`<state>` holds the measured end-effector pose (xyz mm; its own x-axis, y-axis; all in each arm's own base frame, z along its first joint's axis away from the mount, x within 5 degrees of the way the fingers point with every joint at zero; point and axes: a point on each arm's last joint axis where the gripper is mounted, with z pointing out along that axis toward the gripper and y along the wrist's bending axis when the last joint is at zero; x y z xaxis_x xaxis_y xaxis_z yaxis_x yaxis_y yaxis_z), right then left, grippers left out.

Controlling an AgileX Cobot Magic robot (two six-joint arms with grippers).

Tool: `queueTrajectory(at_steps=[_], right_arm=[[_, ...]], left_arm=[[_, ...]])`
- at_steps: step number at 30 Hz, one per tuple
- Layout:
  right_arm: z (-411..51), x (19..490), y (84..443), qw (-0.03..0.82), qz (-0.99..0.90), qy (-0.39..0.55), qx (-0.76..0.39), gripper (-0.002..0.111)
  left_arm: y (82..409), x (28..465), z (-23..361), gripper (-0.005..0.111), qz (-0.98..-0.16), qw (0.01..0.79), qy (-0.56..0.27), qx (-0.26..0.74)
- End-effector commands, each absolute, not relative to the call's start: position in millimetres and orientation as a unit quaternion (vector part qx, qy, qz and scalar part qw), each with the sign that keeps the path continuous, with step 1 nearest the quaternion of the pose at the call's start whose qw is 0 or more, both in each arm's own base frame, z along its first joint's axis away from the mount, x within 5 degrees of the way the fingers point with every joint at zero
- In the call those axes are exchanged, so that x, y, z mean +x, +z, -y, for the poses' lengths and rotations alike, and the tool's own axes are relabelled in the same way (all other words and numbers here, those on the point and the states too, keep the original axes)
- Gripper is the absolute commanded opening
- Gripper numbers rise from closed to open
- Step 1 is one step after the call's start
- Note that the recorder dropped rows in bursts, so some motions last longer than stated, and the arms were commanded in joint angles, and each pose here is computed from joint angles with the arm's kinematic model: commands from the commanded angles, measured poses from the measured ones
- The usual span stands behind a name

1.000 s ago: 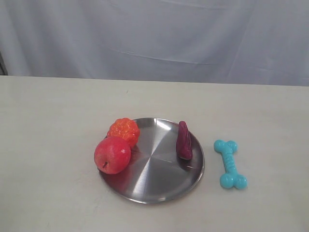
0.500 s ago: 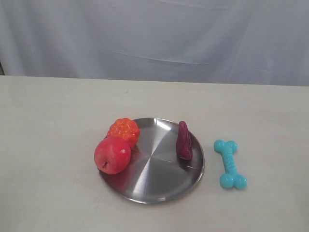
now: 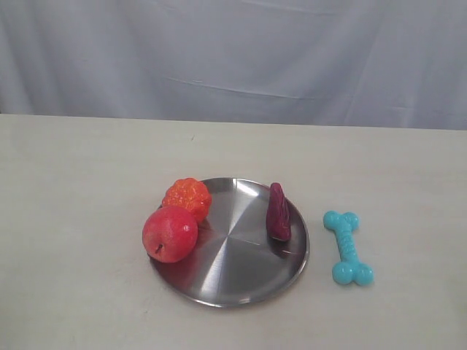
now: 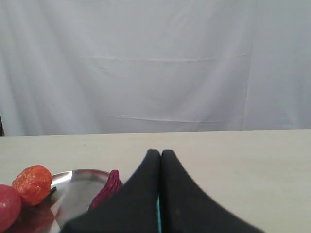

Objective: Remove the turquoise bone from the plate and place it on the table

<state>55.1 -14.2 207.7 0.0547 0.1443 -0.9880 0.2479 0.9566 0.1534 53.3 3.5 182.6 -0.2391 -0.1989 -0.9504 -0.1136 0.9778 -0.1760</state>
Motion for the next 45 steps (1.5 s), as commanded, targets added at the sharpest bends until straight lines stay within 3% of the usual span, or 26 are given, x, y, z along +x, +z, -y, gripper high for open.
queueTrajectory(at_steps=[1,45], right_arm=[[14.7,54.5,204.5,0.702,-0.699,-0.062,0.125,0.000],[15.8,54.2,204.7,0.701,-0.698,-0.076,0.125,0.000]], left_arm=[[182.3,53.4,-3.3,0.000,-0.785,0.610,-0.036,-0.097],[182.3,53.4,-3.3,0.000,-0.785,0.610,-0.036,-0.097]])
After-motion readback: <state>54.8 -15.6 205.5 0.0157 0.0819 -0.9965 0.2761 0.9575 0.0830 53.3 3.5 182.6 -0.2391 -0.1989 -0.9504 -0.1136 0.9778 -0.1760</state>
